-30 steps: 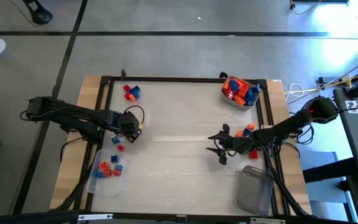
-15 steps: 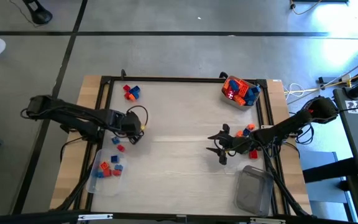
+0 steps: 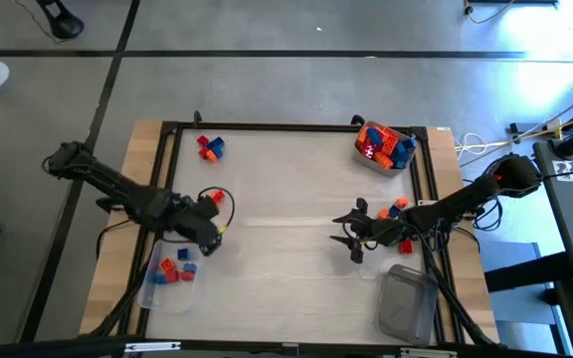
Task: Sort blocks by size
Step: Put the blue game piece into the transparent bin, then put the red game piece into the transparent bin, then put the orange game piece into the transparent bin
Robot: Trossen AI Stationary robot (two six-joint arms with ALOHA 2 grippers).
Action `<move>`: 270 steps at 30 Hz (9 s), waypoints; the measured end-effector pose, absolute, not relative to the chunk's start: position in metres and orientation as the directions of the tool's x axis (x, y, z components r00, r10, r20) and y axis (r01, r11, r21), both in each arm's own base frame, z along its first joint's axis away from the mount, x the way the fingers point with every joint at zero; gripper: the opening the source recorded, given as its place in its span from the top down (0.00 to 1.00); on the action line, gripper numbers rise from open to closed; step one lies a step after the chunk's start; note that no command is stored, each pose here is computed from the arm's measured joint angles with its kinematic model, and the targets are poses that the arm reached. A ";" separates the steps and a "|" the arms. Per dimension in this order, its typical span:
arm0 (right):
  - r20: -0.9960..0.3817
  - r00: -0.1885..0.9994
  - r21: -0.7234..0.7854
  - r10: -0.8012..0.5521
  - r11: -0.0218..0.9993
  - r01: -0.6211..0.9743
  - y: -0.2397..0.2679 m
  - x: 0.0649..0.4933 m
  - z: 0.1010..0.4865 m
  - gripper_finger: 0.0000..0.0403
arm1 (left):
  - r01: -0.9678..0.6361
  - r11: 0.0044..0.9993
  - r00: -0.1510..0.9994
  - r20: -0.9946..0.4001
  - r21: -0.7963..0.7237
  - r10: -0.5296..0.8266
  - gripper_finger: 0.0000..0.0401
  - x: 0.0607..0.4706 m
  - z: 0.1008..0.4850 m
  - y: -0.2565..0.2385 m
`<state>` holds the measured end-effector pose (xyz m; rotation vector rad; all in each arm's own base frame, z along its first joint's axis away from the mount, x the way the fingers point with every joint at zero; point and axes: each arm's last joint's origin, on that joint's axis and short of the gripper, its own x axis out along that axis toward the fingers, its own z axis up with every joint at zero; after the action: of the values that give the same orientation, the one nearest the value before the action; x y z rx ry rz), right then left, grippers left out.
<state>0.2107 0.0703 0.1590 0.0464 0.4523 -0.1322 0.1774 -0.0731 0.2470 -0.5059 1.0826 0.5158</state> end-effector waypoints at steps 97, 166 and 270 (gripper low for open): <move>-0.439 0.891 0.015 -0.116 0.991 0.137 0.070 0.211 0.159 0.41 | -0.852 0.488 -0.013 -0.941 0.188 0.339 0.36 0.149 0.183 -0.010; -0.439 0.891 0.013 -0.119 0.990 0.139 0.070 0.211 0.159 0.41 | -0.646 0.734 0.359 -0.932 -0.210 0.049 0.67 0.166 0.247 -0.095; -0.979 0.093 -0.087 -0.180 0.789 0.609 -0.003 0.154 0.158 0.41 | -0.187 0.982 0.943 -0.286 -0.032 0.170 0.44 0.218 0.200 -0.050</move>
<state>0.1538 -0.0025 0.1581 0.3856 1.3604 -0.6067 0.2180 -0.0503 0.1995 -0.0589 0.2868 0.1822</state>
